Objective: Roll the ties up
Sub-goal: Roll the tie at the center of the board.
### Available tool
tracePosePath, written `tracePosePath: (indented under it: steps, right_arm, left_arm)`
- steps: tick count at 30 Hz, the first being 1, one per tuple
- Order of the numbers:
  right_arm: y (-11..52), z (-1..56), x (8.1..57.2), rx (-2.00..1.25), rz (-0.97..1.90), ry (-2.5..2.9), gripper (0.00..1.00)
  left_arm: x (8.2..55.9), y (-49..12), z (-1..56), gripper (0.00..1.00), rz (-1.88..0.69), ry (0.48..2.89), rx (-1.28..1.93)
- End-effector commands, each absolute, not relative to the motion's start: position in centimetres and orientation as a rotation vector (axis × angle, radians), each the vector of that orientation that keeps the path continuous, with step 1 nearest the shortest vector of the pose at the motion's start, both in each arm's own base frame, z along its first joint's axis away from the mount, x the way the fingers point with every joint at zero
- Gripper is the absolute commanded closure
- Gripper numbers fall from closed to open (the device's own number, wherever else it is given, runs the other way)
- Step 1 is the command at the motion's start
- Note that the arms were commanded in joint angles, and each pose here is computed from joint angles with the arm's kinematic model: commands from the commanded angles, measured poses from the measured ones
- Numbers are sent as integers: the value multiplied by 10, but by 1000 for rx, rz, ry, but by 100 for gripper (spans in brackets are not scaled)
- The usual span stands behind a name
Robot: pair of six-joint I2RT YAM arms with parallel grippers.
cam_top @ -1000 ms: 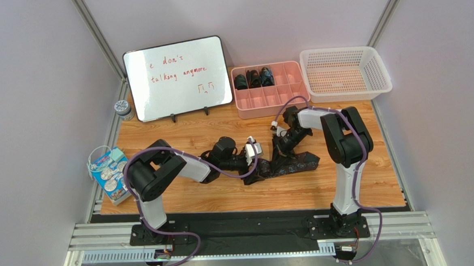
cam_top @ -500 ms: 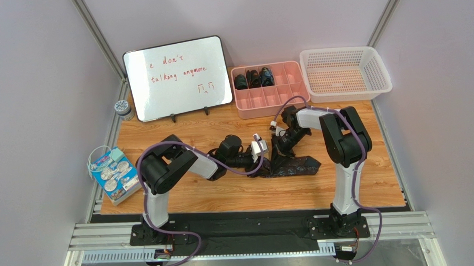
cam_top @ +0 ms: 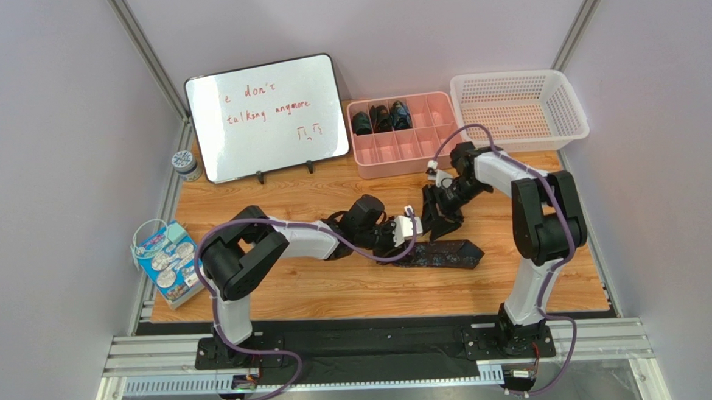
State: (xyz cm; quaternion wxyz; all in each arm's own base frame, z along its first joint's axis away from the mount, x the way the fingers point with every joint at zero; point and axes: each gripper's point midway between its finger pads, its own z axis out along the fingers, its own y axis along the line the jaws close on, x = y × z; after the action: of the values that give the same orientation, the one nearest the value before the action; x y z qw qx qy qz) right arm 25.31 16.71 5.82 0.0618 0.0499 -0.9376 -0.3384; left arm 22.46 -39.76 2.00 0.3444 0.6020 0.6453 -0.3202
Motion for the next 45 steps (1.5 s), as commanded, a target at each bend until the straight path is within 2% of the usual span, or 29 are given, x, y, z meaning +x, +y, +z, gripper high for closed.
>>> tracePosePath:
  steps: [1,3,6,10,12,13,14,16,17,22,27,28,30,31,36,37,39,40,45]
  right_arm:
    - [169,91,250,176,-1202,-2809,51]
    - [178,95,253,143,-1284,-2791,45]
    - [188,89,246,143,-1290,-2774,43]
    - [198,73,236,171,-1253,-2762,45]
    - [199,60,237,168,-1209,-2779,50]
    - [198,56,237,162,-1194,-2779,54]
    - [197,53,238,164,-1181,-2784,68]
    - [189,40,237,152,-1087,-2810,85]
    - [185,35,235,157,-1046,-2822,100]
    - [160,11,235,148,-818,-2884,100]
    - [139,-7,236,126,-613,-2922,100]
    - [137,-10,238,127,-590,-2921,100]
    - [132,-14,239,118,-528,-2929,100]
    - [131,-15,242,119,-510,-2934,100]
    - [129,-19,243,176,-423,-2938,100]
    - [129,-20,243,194,-411,-2939,100]
    - [131,-22,243,212,-386,-2934,100]
    - [132,-23,242,224,-389,-2924,100]
    - [148,-26,240,343,-440,-2873,100]
  left_arm:
    - [192,-339,-43,94,-653,1957,1793]
    - [192,-339,-45,94,-643,1975,1802]
    - [193,-340,-46,91,-635,2006,1798]
    - [194,-342,-45,85,-634,2037,1782]
    - [196,-344,-44,80,-632,2040,1773]
    - [196,-344,-45,78,-628,2044,1772]
    - [196,-345,-44,76,-629,2046,1766]
    - [197,-345,-43,72,-628,2046,1759]
    - [198,-345,-39,67,-630,2051,1736]
    - [204,-353,-19,51,-696,2029,1628]
    - [224,-374,32,41,-821,1901,1485]
    - [224,-378,41,35,-856,1877,1472]
    - [227,-385,59,33,-891,1819,1452]
    - [229,-389,68,16,-900,1804,1433]
    - [246,-391,98,8,-877,1768,1268]
    - [247,-388,108,1,-888,1708,1233]
    - [241,-377,104,0,-890,1678,1195]
    - [243,-378,122,1,-902,1601,1169]
    - [215,-366,112,0,-1001,1512,1395]
